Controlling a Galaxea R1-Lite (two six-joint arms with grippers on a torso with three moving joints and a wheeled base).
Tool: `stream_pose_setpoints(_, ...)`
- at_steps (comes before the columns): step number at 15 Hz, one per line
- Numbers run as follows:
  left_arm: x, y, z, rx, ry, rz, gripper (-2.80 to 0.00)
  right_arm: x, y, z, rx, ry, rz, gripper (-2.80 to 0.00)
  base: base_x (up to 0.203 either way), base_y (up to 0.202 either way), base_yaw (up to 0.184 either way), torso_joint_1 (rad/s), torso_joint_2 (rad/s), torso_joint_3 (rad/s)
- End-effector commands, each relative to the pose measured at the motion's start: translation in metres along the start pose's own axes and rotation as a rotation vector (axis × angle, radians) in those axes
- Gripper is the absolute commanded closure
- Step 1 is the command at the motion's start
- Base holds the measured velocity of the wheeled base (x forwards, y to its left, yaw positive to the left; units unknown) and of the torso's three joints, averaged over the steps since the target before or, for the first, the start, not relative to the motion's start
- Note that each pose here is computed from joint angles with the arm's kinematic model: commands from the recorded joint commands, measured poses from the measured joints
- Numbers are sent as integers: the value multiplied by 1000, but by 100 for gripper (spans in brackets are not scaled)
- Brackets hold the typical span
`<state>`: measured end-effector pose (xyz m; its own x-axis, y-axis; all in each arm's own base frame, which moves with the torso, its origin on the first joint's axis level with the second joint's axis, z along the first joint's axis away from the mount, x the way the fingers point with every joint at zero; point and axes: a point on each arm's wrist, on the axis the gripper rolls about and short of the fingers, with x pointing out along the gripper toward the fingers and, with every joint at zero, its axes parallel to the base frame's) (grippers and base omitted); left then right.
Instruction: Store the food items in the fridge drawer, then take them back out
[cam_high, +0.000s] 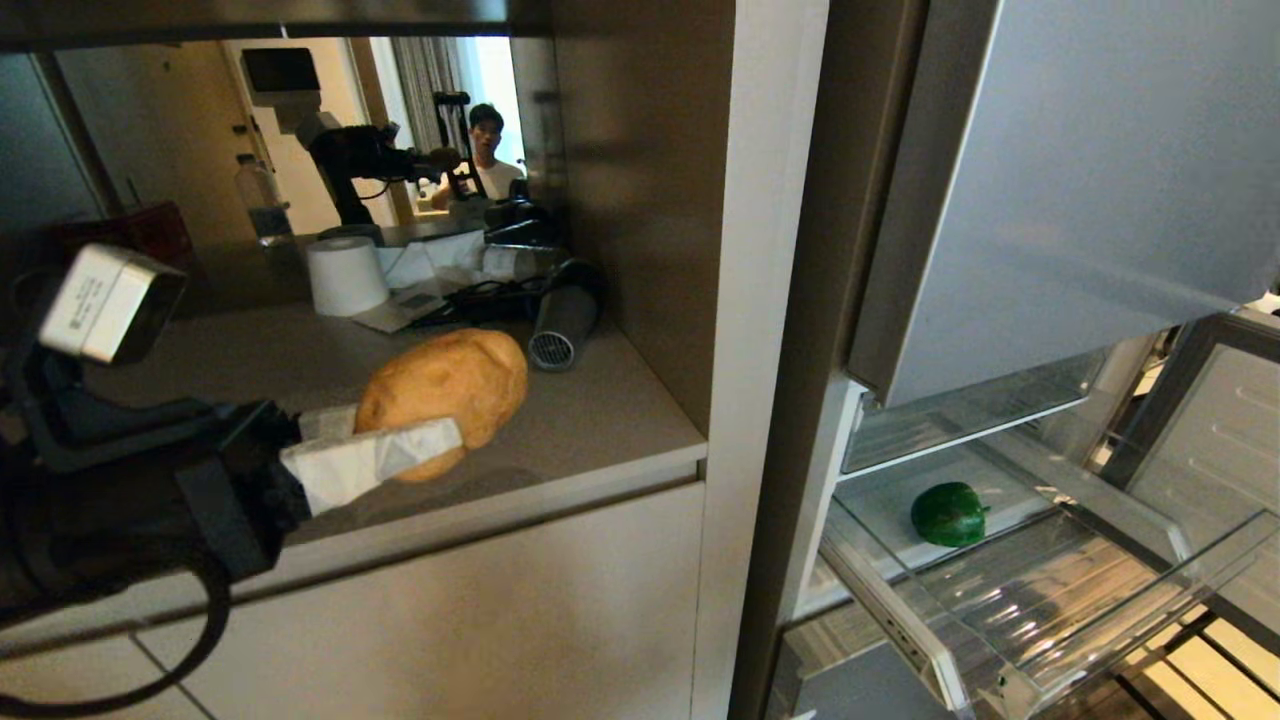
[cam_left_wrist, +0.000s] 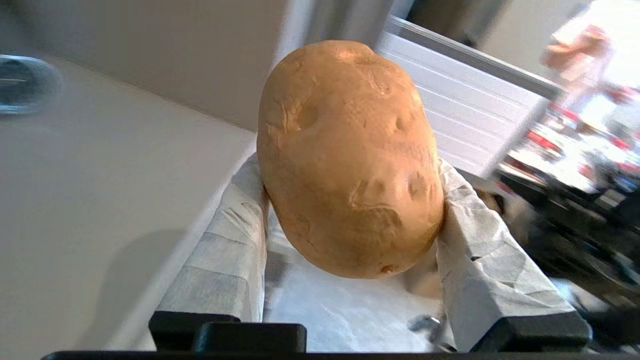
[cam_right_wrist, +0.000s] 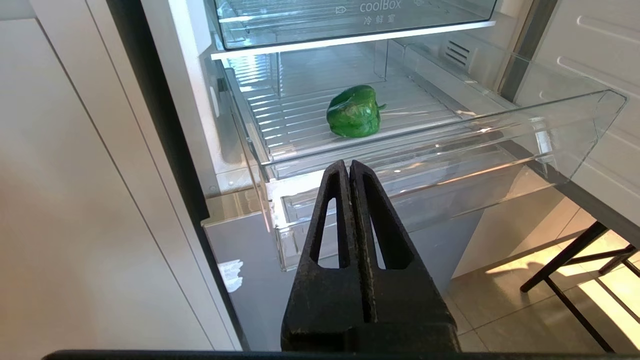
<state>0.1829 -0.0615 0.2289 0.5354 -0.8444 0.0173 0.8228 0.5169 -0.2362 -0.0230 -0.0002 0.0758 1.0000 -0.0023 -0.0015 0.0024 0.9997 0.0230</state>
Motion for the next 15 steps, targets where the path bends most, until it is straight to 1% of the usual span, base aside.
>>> stream_pose_setpoints(1, 8, -14, -2, 0, 14, -70, 0, 0, 0, 0, 0, 1, 0, 0, 0, 0, 0, 0, 0, 0)
stream_pose_setpoints(6, 56, -6, 0, -24, 58, -119, 0, 0, 0, 0, 2, 1, 1, 0, 0, 0, 0, 0, 0, 0)
stream_pose_setpoints(8, 77, -13, -4, -28, 77, -155, 0, 0, 0, 0, 0, 0, 1, 0, 0, 0, 0, 0, 0, 0)
stream_pose_setpoints(11, 104, -29, -17, -41, 121, -207, 0, 0, 0, 0, 0, 1, 2, 0, 0, 0, 0, 0, 0, 0)
stream_pose_setpoints(13, 119, -39, -24, -46, 145, -244, 0, 0, 0, 0, 3, 0, 2, 0, 0, 0, 0, 0, 0, 0)
stream_pose_setpoints(15, 136, -54, -32, -47, 166, -275, 0, 0, 0, 0, 2, 2, 2, 0, 0, 0, 0, 0, 0, 0)
